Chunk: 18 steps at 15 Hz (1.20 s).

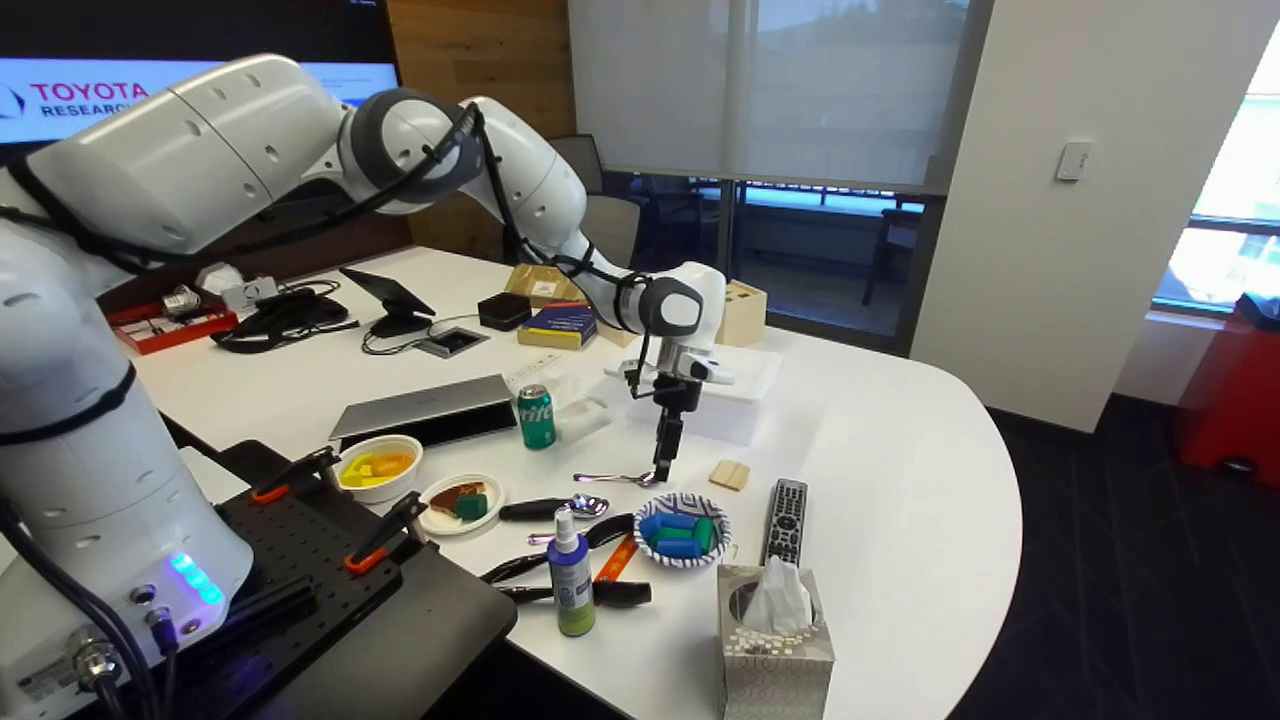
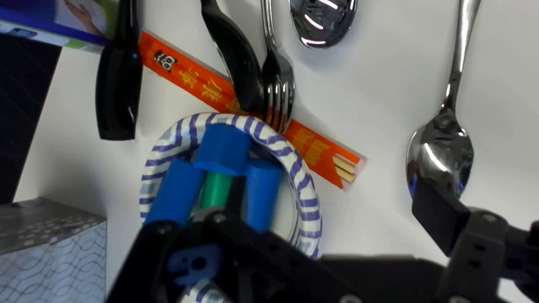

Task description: Move the blue and white plate closer to the can

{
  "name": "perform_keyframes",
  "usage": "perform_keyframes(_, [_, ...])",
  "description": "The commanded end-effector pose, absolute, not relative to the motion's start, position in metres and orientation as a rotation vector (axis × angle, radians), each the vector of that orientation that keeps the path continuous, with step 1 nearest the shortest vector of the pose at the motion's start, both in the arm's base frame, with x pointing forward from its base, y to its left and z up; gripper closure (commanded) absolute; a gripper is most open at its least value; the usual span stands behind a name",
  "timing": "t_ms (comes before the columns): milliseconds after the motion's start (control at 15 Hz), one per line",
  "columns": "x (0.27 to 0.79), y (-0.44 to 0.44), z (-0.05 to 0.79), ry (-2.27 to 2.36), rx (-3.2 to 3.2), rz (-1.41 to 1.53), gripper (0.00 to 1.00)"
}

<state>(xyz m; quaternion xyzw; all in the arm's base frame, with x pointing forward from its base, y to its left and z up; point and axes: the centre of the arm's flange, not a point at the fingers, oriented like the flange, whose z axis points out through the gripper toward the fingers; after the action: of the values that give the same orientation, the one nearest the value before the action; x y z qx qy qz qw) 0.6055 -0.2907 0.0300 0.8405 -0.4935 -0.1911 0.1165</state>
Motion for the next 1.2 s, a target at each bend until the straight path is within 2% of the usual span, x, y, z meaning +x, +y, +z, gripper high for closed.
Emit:
perform_keyframes(0, [0.619, -0.306, 0.021, -1.531, 2.380, -0.585, 0.00])
perform_keyframes(133, [0.617, -0.312, 0.015, -1.548, 2.353, -0.604, 0.00])
perform_keyframes(200, [0.617, -0.315, 0.012, -1.552, 2.348, -0.616, 0.15])
perform_keyframes(267, [0.617, -0.317, 0.009, -1.559, 2.337, -0.626, 0.26])
perform_keyframes(467, [0.614, -0.323, 0.002, -1.565, 2.323, -0.655, 0.51])
perform_keyframes(867, [0.618, -0.326, -0.010, -1.559, 2.317, -0.673, 0.95])
perform_keyframes(933, [0.621, -0.324, -0.009, -1.550, 2.322, -0.670, 1.00])
perform_keyframes(1133, [0.638, -0.315, -0.002, -1.510, 2.348, -0.646, 0.97])
